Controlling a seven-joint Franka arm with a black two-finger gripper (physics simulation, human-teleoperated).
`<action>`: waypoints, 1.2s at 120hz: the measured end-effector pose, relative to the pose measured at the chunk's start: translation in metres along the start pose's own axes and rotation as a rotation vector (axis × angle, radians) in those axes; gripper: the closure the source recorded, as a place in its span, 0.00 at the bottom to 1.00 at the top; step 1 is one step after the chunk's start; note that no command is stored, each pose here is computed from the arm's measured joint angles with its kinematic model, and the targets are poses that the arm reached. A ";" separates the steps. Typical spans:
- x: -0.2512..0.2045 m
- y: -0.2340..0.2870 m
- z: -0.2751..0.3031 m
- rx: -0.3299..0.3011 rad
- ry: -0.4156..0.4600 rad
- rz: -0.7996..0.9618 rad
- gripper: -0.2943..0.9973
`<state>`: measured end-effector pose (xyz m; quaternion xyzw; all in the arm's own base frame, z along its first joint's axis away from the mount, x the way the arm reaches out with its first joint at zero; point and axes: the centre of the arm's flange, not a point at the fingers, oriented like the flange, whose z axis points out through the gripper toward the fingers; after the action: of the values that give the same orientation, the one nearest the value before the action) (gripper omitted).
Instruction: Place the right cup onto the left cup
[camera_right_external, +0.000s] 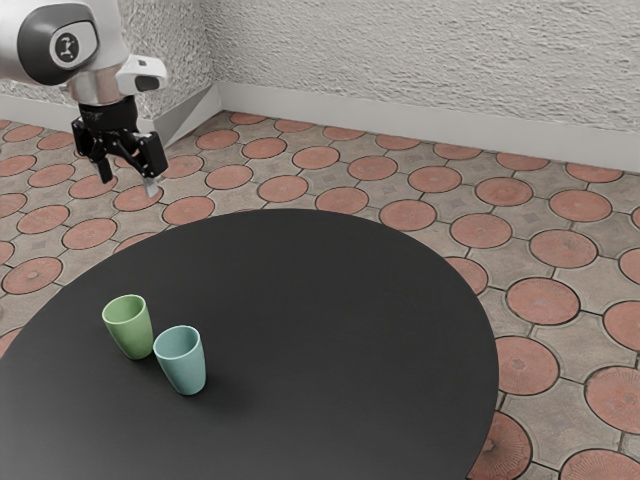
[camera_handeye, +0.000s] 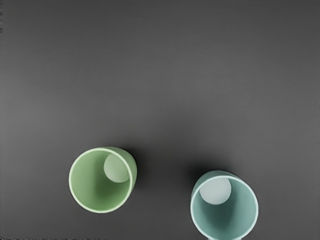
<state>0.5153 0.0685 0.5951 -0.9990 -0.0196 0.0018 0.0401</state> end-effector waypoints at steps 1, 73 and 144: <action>0.000 0.000 0.000 0.000 -0.001 -0.001 0.23; -0.023 0.040 0.125 -0.054 -0.219 0.028 0.23; -0.032 0.090 0.235 -0.140 -0.249 0.024 0.23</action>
<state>0.4858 -0.0035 0.3540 -0.9916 -0.0125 0.1249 -0.0325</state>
